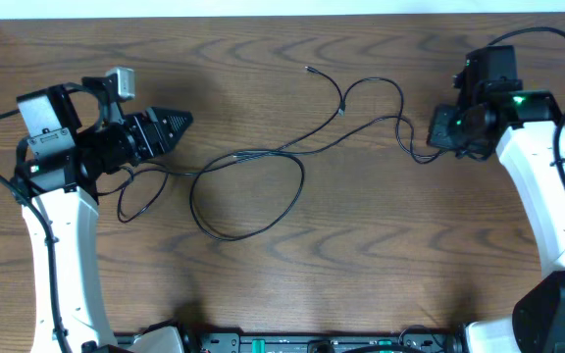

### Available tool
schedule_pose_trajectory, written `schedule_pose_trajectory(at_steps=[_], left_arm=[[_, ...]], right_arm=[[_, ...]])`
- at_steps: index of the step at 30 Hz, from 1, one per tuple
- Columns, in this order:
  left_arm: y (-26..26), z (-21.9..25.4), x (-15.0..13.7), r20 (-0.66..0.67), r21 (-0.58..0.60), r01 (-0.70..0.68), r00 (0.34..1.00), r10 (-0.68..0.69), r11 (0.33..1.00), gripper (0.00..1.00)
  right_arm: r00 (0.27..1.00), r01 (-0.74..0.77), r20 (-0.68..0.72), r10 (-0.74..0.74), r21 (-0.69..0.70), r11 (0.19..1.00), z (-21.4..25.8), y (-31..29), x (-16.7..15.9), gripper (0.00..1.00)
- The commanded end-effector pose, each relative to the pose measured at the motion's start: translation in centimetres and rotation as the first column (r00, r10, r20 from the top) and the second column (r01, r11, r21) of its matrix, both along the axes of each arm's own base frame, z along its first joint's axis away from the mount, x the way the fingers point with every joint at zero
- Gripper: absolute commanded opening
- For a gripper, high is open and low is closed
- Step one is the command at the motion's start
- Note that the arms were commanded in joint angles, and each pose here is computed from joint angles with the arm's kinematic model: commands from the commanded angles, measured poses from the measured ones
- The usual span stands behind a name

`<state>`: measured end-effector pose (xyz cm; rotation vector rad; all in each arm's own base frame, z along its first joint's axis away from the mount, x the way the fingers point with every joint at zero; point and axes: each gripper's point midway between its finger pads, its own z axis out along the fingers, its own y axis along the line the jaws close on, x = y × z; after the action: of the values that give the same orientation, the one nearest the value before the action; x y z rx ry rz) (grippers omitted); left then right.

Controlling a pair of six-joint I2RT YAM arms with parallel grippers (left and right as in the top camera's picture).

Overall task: Untangle cables
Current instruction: 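Release the cables and bring both grippers back inward, then move the right gripper left to the black cable loop near center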

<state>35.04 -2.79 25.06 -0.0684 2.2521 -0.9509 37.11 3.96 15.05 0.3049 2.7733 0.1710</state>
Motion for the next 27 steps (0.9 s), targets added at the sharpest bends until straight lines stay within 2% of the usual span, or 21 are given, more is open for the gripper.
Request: schedule_pose_trajectory(at_steps=[1, 6, 9, 11, 15, 18, 27], left_arm=[[-0.6, -0.7, -0.6, 0.011, 0.058, 0.052, 0.999, -0.053, 0.997, 0.6], [-0.8, -1.9, -1.4, -0.012, 0.131, 0.091, 0.996, -0.091, 0.987, 0.61], [-0.1, -2.5, -1.3, -0.013, 0.191, 0.086, 0.996, -0.085, 0.978, 0.61], [1.4, -3.3, -0.8, -0.025, 0.28, 0.033, 0.999, -0.028, 0.96, 0.61], [4.7, -4.6, -0.3, -0.057, 0.421, -0.077, 0.992, 0.111, 0.904, 0.61], [7.3, -5.6, -0.8, -0.119, 0.482, -0.208, 0.947, 0.299, 0.851, 0.61], [10.9, -7.1, -2.9, -0.196, 0.578, -0.363, 0.808, 0.556, 0.731, 0.56]], right_arm=[[0.998, -0.057, -0.008, 0.057, -0.019, 0.998, -0.5, 1.7, 0.2, 0.01], [0.977, -0.214, -0.027, 0.213, -0.034, 0.976, -2.0, 5.9, 0.1, 0.01], [0.938, -0.346, -0.003, 0.346, -0.002, 0.938, -2.4, 9.4, 0.0, 0.01], [0.895, -0.445, 0.036, 0.444, 0.028, 0.895, -2.1, 12.3, -0.3, 0.01], [0.846, -0.532, 0.081, 0.527, 0.053, 0.845, -1.7, 15.6, -0.9, 0.01], [0.772, -0.635, 0.124, 0.624, 0.094, 0.767, -1.2, 18.6, -2.1, 0.01], [0.62, -0.783, 0.198, 0.759, 0.108, 0.612, -1.0, 25.4, -5.1, 0.01]])
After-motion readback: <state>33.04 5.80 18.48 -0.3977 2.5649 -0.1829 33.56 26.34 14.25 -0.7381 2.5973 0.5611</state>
